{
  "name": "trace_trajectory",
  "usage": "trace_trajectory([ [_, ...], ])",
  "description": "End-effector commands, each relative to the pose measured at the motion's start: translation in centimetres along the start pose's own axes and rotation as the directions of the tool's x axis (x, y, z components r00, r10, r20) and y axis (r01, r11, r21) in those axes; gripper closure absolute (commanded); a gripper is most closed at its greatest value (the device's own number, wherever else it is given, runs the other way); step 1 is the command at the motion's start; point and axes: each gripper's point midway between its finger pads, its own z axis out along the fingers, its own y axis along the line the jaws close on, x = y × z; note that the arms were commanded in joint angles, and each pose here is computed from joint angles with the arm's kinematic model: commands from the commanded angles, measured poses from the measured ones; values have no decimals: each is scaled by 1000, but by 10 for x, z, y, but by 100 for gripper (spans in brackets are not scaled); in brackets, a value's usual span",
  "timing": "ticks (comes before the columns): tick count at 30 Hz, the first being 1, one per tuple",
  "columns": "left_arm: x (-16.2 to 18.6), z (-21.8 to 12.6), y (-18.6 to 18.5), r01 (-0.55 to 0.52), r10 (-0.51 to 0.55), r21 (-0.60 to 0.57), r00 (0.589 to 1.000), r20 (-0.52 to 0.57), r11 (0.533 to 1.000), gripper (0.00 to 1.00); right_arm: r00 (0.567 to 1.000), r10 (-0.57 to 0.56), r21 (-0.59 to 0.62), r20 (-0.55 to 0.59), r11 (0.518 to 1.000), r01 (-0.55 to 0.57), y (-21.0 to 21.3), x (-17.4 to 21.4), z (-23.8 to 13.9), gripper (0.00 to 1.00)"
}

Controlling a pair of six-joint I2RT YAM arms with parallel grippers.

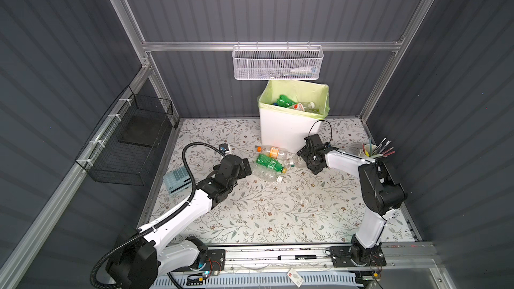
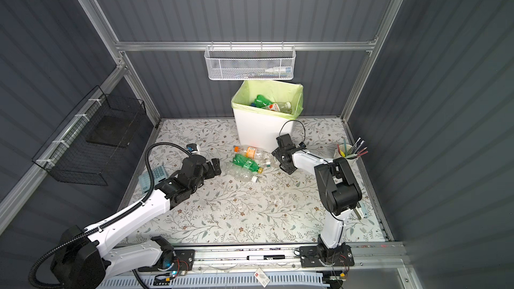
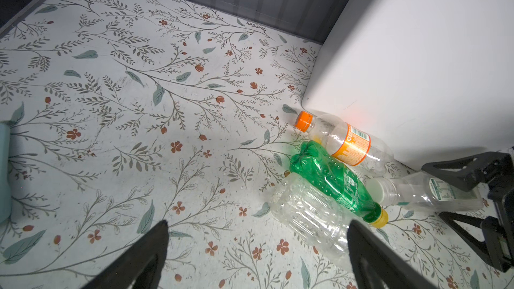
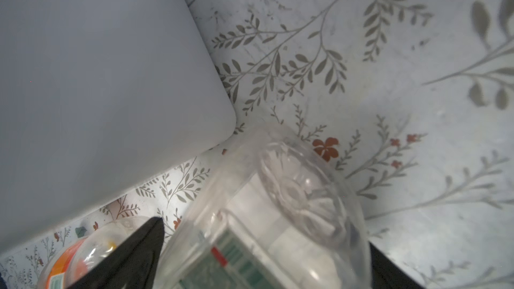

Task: Throw the plastic bottles in the bin
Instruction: 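Grasp a clear green-labelled bottle with the right gripper while the left arm withdraws, then lift the green-labelled bottle with the right gripper over the bin and release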

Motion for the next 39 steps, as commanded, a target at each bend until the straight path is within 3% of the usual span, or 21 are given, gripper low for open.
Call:
trace_trajectory([
  [1, 0, -5, 8, 18, -18, -25, 1000, 10, 1000, 0, 996, -84, 52, -29, 995, 86, -18, 7, 3, 17],
  [4, 0, -6, 9, 24, -24, -26, 1000, 11, 999, 0, 993, -103, 52, -55, 993, 106, -31, 11, 3, 27],
  [9, 2, -6, 12, 33, -33, -33, 999, 10, 999, 0, 992, -114, 76, -47, 990, 117, -67, 13, -8, 31],
  [13, 4, -5, 12, 43, -43, -35, 999, 7, 998, 0, 996, -84, 39, -19, 996, 85, -89, 6, -22, 41],
  [18, 9, 1, 10, 55, -55, -32, 998, -11, 998, 0, 985, -136, -137, 105, 979, 149, -66, -21, -64, 52],
  [21, 12, 5, 8, 57, -57, -36, 998, -23, 998, 0, 949, -168, -237, 268, 943, 234, -37, -58, -123, 54],
  [24, 15, 10, 9, 66, -68, -47, 997, -31, 997, 0, 853, -134, -297, 505, 901, 317, -11, -107, -217, 54],
  [28, 22, 16, 6, 87, -89, -36, 995, -50, 996, 0, 596, -22, -278, 803, 870, 407, 4, -167, -368, 53],
  [29, 23, 18, 4, 92, -93, -30, 994, -55, 995, 0, 522, 21, -279, 853, 863, 422, 7, -178, -404, 52],
  [31, 26, 22, 1, 104, -106, -21, 992, -69, 994, 0, 413, 99, -292, 905, 850, 437, 14, -193, -455, 51],
  [33, 28, 24, -4, 113, -114, -9, 990, -83, 994, 0, 350, 171, -326, 921, 831, 450, 27, -205, -486, 51],
  [34, 28, 25, -6, 119, -119, -2, 989, -89, 993, 0, 343, 206, -355, 917, 814, 461, 38, -210, -495, 51],
  [36, 30, 26, -10, 132, -131, 9, 986, -104, 991, 0, 374, 250, -419, 893, 766, 487, 66, -218, -496, 51],
  [39, 31, 27, -14, 159, -155, 28, 981, -117, 987, 0, 503, 265, -526, 822, 691, 495, 124, -230, -461, 50],
])
